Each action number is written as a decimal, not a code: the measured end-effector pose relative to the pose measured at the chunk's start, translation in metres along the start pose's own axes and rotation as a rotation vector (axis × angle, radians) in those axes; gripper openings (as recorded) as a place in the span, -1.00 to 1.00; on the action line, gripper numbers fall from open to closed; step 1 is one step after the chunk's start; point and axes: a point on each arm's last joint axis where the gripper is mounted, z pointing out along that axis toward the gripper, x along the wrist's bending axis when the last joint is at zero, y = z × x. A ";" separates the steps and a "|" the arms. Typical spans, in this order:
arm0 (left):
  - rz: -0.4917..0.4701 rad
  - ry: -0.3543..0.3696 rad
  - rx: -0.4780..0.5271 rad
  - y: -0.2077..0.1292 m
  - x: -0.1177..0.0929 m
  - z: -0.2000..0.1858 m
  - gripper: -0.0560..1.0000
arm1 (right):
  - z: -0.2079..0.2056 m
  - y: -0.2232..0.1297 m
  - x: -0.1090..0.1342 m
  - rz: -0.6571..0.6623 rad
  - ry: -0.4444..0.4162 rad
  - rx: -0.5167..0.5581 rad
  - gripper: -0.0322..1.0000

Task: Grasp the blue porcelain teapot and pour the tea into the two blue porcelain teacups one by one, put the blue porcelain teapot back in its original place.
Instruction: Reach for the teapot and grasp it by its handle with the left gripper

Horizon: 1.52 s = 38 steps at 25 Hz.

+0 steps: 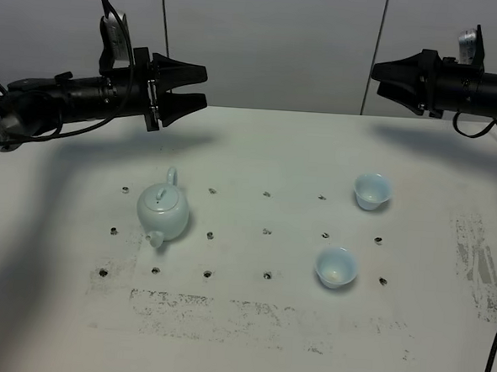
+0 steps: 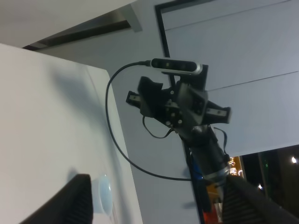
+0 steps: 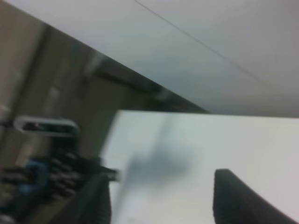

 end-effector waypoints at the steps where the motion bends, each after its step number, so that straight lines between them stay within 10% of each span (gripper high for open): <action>1: 0.004 0.010 0.009 -0.001 0.001 0.000 0.31 | -0.004 0.002 -0.002 -0.040 -0.078 0.027 0.02; 12: 0.118 0.194 0.095 0.000 0.000 -0.002 0.30 | -0.056 0.019 -0.014 -0.119 -0.861 0.219 0.02; 21: 0.292 0.504 0.194 0.016 -0.035 -0.015 0.30 | -0.086 0.001 0.008 -0.050 -1.087 0.385 -0.02; 32: 0.484 1.190 0.391 0.020 -0.083 -0.051 0.20 | -0.129 -0.025 0.072 -0.072 -1.225 0.482 -0.14; 38: 0.560 1.273 0.409 -0.014 -0.117 -0.060 -0.03 | -0.150 -0.048 0.100 -0.153 -1.262 0.385 -0.14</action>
